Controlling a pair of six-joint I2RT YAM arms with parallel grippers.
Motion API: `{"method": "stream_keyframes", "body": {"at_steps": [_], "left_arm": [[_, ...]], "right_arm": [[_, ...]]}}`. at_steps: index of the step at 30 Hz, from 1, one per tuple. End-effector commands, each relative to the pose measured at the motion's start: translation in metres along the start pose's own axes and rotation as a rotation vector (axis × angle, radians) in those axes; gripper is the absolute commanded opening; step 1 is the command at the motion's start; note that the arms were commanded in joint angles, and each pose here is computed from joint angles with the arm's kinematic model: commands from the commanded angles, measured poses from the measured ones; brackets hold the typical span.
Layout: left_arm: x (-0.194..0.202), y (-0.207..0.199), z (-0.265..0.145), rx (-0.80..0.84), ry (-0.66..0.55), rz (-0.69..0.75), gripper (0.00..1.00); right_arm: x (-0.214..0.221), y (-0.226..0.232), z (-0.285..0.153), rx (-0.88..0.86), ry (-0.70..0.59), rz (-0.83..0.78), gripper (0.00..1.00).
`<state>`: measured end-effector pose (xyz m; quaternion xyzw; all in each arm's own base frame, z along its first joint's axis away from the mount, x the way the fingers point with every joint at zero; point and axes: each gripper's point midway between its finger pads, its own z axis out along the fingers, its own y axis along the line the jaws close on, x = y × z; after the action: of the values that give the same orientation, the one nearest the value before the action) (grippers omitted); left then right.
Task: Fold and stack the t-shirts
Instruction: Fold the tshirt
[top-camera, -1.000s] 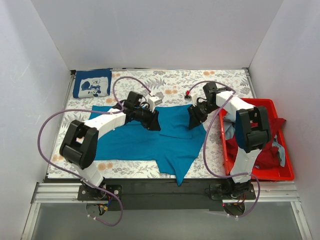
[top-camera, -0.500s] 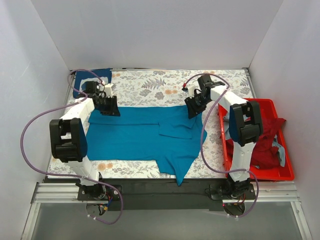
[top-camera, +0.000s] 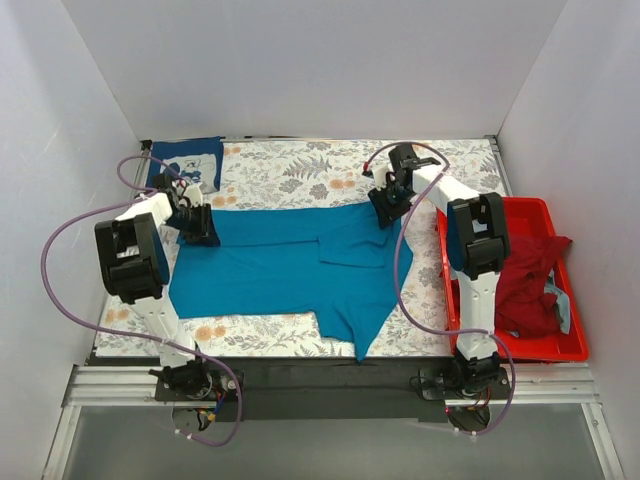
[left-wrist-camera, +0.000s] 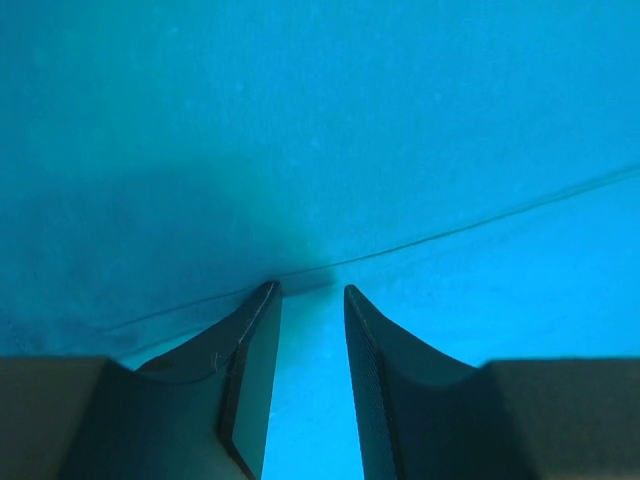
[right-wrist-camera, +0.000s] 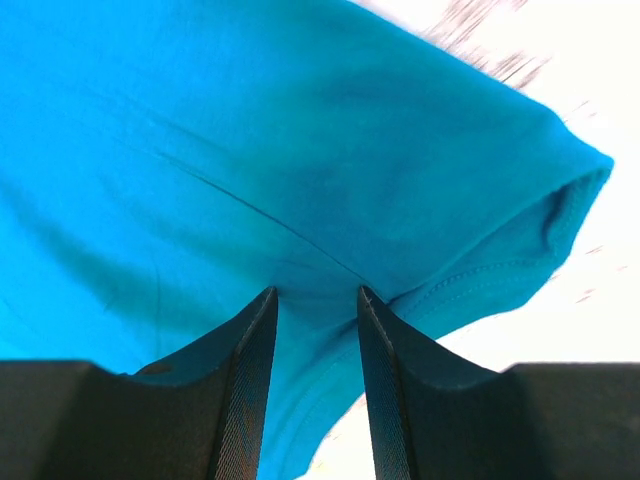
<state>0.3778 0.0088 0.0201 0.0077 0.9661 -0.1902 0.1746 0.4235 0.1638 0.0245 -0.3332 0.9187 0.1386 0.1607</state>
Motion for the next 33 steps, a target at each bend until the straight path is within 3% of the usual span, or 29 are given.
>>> {"method": "stream_keyframes", "body": {"at_steps": [1,5,9,14,16,19,26,33], "left_arm": [[-0.008,0.008,0.018,0.014,0.009,0.008,0.31],[-0.028,0.0,0.019,0.08,-0.022,0.022,0.31],[-0.058,-0.028,-0.012,0.187,-0.098,0.124,0.32],[-0.036,-0.074,-0.074,0.358,-0.094,0.292,0.42],[-0.017,-0.079,-0.098,0.365,-0.087,0.337,0.5],[0.009,-0.075,-0.128,0.373,-0.094,0.33,0.54],[0.063,-0.057,-0.152,0.367,-0.067,0.308,0.56],[0.09,-0.049,-0.146,0.309,-0.058,0.351,0.53]], "right_arm": [[-0.015,-0.042,0.012,0.116,-0.022,0.013,0.45],[-0.039,-0.053,0.006,0.13,-0.076,-0.019,0.46],[-0.064,-0.033,-0.027,0.059,-0.173,-0.089,0.54],[-0.056,0.016,-0.097,-0.038,-0.252,-0.217,0.68],[-0.032,0.036,-0.103,-0.094,-0.223,-0.265,0.7],[0.016,0.069,-0.11,-0.158,-0.132,-0.311,0.69],[0.107,0.128,-0.093,-0.191,0.058,-0.476,0.58],[0.134,0.145,-0.064,-0.141,0.105,-0.519,0.53]]}}
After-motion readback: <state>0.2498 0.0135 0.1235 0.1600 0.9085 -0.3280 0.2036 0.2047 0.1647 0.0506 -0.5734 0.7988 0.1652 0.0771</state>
